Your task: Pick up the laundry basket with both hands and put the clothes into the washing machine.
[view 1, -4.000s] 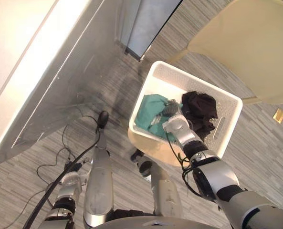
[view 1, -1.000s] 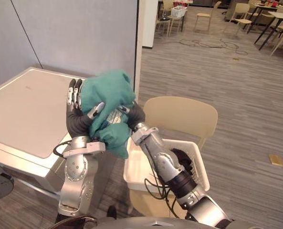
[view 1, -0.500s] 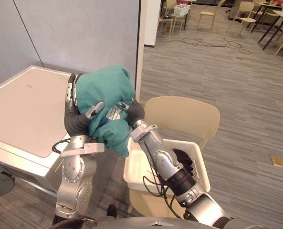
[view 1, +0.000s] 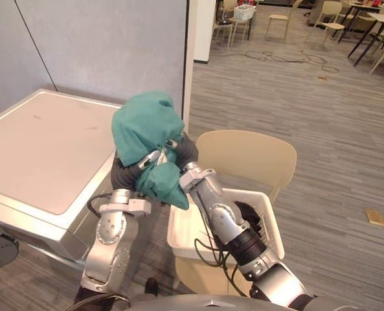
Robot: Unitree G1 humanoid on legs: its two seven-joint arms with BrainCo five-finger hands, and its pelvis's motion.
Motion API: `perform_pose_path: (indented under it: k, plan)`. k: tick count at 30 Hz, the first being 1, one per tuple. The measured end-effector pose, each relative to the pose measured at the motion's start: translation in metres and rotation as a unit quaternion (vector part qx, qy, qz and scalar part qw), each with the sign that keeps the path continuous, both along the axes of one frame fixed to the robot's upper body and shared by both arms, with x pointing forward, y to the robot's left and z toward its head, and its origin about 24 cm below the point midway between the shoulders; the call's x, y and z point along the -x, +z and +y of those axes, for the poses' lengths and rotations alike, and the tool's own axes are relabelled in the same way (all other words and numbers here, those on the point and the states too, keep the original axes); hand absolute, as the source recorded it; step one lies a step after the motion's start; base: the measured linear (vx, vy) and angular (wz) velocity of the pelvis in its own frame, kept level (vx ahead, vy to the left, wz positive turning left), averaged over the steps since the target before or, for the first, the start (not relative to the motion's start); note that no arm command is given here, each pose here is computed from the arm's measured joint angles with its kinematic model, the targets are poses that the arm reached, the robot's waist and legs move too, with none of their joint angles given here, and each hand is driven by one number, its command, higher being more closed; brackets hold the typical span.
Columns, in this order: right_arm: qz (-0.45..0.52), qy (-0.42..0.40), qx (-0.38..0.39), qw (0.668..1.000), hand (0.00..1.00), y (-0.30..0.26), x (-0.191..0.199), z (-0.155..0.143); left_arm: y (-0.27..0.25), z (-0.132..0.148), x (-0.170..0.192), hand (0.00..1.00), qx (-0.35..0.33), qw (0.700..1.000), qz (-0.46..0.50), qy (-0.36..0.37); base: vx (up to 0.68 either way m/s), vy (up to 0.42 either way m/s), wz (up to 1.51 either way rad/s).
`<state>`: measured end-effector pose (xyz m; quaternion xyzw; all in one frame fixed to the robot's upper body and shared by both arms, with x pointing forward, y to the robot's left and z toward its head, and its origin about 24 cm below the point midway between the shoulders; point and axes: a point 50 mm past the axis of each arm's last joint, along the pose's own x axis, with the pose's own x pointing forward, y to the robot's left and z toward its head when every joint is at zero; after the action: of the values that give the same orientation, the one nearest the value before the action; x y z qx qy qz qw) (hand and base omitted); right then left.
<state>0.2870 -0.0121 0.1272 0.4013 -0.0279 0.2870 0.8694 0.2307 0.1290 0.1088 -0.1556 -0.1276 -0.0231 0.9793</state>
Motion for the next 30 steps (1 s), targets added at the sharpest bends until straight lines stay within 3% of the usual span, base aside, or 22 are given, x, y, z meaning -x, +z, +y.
perform_pose_path:
  k: [18,19,26,30]
  plan:
    - [0.018,-0.002,0.009,1.000,1.00,-0.003,0.000,0.001,-0.007,-0.002,-0.016,1.00,-0.025,1.000,0.016,0.004,0.00,-0.007,-0.02]
    - [0.018,-0.002,0.009,1.000,0.00,-0.003,0.000,0.001,-0.007,-0.002,-0.016,1.00,-0.024,1.000,0.016,0.004,0.00,0.000,0.00]
    - [0.026,0.009,0.016,0.999,0.00,-0.009,0.004,0.001,-0.016,-0.003,-0.018,1.00,0.018,0.999,0.043,-0.003,0.00,0.000,0.00]
    - [0.034,0.030,0.012,0.999,0.00,-0.027,0.034,-0.014,-0.038,0.005,-0.024,1.00,0.043,0.994,0.101,0.020,0.01,-0.010,-0.08]
